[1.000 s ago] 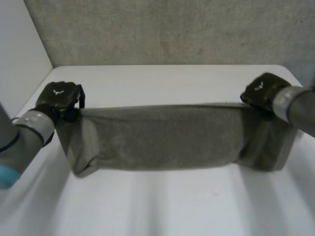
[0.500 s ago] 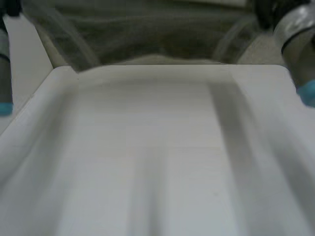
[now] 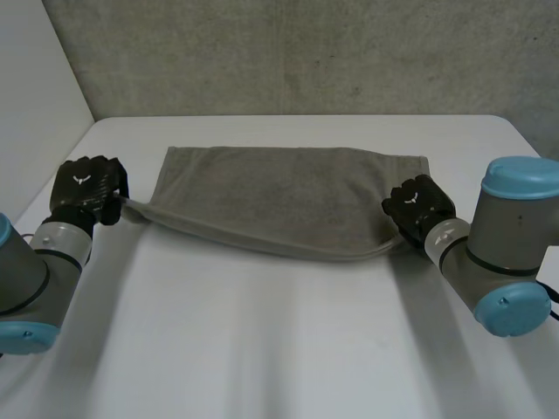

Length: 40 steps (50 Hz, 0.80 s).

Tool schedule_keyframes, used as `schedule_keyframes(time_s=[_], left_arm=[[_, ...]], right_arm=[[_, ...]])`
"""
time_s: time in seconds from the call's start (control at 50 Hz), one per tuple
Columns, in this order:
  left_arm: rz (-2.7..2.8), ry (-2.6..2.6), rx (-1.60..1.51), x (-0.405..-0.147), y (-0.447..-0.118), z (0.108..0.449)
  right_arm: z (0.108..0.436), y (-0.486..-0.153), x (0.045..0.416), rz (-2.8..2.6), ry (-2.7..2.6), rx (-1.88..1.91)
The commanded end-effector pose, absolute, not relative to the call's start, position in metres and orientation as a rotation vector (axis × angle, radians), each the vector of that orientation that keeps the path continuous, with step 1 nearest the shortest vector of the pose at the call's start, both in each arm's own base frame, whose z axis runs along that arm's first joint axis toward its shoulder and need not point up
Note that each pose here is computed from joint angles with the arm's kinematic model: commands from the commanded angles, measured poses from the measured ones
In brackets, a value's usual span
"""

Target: Fold the towel.

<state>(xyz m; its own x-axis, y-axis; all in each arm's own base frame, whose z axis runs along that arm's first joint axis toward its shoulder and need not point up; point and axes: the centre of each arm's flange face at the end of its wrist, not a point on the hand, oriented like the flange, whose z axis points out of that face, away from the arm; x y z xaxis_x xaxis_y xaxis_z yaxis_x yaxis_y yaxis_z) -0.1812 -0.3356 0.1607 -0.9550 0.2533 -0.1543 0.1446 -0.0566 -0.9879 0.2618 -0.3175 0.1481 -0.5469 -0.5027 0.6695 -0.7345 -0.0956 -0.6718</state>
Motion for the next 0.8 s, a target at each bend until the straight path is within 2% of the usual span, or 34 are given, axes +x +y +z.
schedule_keyframes(time_s=[0.02,0.36,0.44,0.54,0.6,0.64,0.7,0.74,0.8], left_arm=[[2.210,-2.096,-0.431,-0.177,-0.339,0.165],[2.205,-2.113,-0.421,-0.173,-0.334,0.168],[2.187,-2.131,-0.420,-0.172,-0.327,0.170],[2.124,-2.181,-0.424,-0.171,-0.307,0.176],[2.133,-2.173,-0.424,-0.169,-0.290,0.191],[2.203,-2.108,-0.423,-0.166,-0.269,0.216],[2.229,-2.080,-0.426,-0.163,-0.259,0.225],[2.255,-2.021,-0.455,-0.161,-0.241,0.236],[2.219,-2.001,-0.500,-0.161,-0.231,0.235]], right_arm=[[0.142,-0.329,0.242,1.670,-2.003,1.289],[0.144,-0.321,0.223,1.577,-2.074,1.260],[0.156,-0.311,0.216,1.523,-2.123,1.280],[0.176,-0.291,0.209,1.476,-2.127,1.365],[0.190,-0.274,0.199,1.392,-2.098,1.506],[0.197,-0.266,0.192,1.334,-2.076,1.584],[0.207,-0.249,0.176,1.168,-2.052,1.749],[0.213,-0.244,0.170,1.110,-2.042,1.821],[0.224,-0.243,0.164,1.091,-2.031,1.868]])
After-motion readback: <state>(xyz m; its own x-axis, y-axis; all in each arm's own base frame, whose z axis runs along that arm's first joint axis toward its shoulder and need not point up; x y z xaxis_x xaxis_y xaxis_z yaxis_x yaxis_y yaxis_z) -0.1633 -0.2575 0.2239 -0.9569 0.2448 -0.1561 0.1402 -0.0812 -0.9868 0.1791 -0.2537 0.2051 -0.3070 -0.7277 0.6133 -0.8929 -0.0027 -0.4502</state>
